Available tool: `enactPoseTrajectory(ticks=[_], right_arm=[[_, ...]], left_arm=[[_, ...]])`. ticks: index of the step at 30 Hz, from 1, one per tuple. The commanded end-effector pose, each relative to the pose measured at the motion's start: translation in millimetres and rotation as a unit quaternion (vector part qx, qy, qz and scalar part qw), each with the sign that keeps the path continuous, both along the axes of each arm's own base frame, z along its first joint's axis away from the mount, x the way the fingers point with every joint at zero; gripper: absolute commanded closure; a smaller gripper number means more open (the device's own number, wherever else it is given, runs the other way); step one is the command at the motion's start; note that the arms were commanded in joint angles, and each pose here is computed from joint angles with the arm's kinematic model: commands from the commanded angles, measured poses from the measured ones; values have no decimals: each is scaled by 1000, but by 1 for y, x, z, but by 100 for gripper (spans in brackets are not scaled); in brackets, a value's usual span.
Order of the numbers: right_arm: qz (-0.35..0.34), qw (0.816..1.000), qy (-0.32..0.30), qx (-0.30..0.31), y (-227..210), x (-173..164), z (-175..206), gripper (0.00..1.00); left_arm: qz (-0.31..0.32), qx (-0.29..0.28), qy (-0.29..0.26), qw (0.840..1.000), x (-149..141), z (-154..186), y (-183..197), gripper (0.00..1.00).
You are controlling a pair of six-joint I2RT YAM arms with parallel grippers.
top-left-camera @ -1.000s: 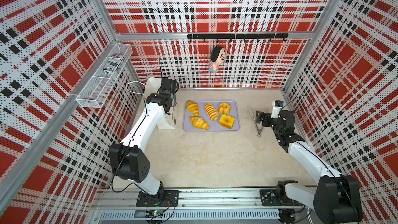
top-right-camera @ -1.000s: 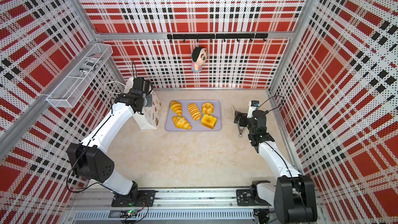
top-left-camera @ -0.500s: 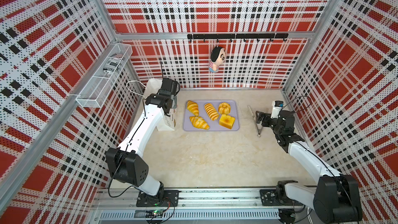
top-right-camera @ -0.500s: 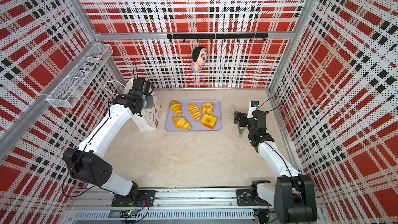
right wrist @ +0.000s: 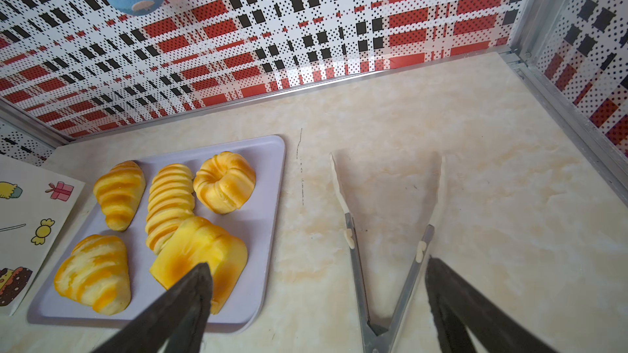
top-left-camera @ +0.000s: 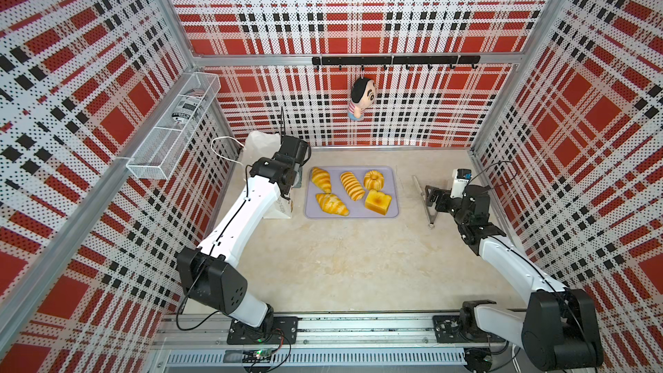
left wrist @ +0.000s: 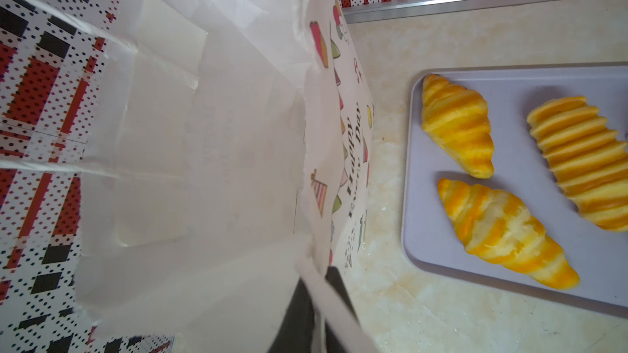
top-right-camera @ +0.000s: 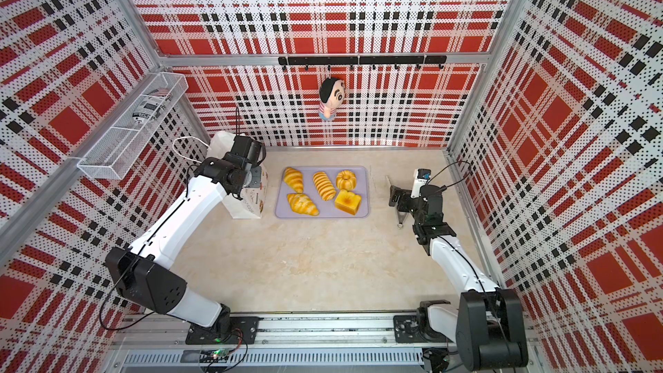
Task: Pack bread into a paper bag
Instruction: Adjust the paper bag at the center of the board.
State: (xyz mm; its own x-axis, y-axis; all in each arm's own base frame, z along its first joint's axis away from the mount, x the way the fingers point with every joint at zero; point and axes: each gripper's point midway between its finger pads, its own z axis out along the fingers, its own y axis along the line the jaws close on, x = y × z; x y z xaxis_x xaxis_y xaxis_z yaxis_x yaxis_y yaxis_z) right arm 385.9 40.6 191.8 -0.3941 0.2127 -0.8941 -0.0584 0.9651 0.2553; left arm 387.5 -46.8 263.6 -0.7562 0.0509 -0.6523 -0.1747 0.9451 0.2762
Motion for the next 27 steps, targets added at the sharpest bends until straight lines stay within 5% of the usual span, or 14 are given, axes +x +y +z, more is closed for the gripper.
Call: enactPoseTrajectory(ticks=[1, 27], right_arm=[[7, 1000, -9, 5, 4, -1, 1, 0], [12, 1000, -17, 10, 6, -4, 4, 0]], left_arm=[[12, -3, -14, 1000, -13, 17, 3, 88], [-4, 1, 4, 1000, -43, 15, -24, 95]])
